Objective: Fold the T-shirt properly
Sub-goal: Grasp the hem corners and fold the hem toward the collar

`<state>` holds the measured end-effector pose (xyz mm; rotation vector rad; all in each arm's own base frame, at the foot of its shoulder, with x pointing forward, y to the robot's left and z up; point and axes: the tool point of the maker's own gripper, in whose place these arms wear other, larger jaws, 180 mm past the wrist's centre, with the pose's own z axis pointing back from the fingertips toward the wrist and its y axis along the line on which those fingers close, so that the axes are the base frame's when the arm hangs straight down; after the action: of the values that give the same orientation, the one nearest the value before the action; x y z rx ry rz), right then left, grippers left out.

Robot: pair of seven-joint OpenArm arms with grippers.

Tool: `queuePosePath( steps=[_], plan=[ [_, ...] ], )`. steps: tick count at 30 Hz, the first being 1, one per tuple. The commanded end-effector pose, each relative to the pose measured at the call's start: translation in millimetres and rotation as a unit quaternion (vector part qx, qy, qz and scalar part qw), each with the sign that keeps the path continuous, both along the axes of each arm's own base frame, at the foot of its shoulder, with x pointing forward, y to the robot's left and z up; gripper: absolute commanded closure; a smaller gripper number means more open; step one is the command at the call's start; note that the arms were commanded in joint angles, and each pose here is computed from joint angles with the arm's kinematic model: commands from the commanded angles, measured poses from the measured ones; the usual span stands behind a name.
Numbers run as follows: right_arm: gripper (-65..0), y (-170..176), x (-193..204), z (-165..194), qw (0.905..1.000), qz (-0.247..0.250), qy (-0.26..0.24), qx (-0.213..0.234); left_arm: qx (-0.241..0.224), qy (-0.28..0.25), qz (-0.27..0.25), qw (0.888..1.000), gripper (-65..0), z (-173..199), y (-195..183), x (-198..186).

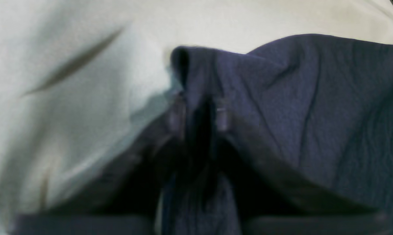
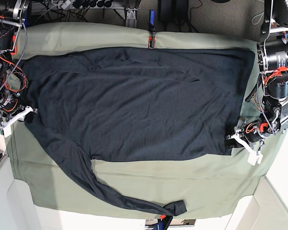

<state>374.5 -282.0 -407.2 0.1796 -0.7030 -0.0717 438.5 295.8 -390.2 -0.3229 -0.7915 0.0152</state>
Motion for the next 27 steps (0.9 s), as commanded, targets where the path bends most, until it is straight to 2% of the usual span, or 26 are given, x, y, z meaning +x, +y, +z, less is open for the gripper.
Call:
queuePosePath(
  steps=[1,3,6,11,15,22,27],
  plan=[
    [0.0,-6,11,15,0.9998,0.001,-0.02,-0.006,-0.002,-0.044,0.0,0.999,-3.6,31,7,18],
    [0.0,-5,13,20,0.9995,0.012,-0.027,-0.009,0.007,-0.053,-0.003,0.999,0.0,38,11,20],
    [0.0,-9,17,35,0.9986,0.014,-0.049,-0.019,0.035,-0.069,-0.016,0.997,0.0,59,20,24],
    [0.0,-20,12,59,0.9969,0.002,-0.073,-0.03,0.105,-0.102,-0.056,0.988,0.0,91,28,13],
    [0.0,-16,-1,64,0.9961,0.005,-0.085,-0.023,0.137,-0.1,-0.087,0.982,0.0,86,24,-9],
    [0.0,-16,-33,57,0.9961,0.015,-0.074,-0.046,0.173,-0.092,-0.139,0.971,0.0,71,4,-45],
    [0.0,-27,-60,58,0.9955,0.006,-0.07,-0.063,0.204,-0.098,-0.16,0.961,0.0,80,7,-70]
  ],
)
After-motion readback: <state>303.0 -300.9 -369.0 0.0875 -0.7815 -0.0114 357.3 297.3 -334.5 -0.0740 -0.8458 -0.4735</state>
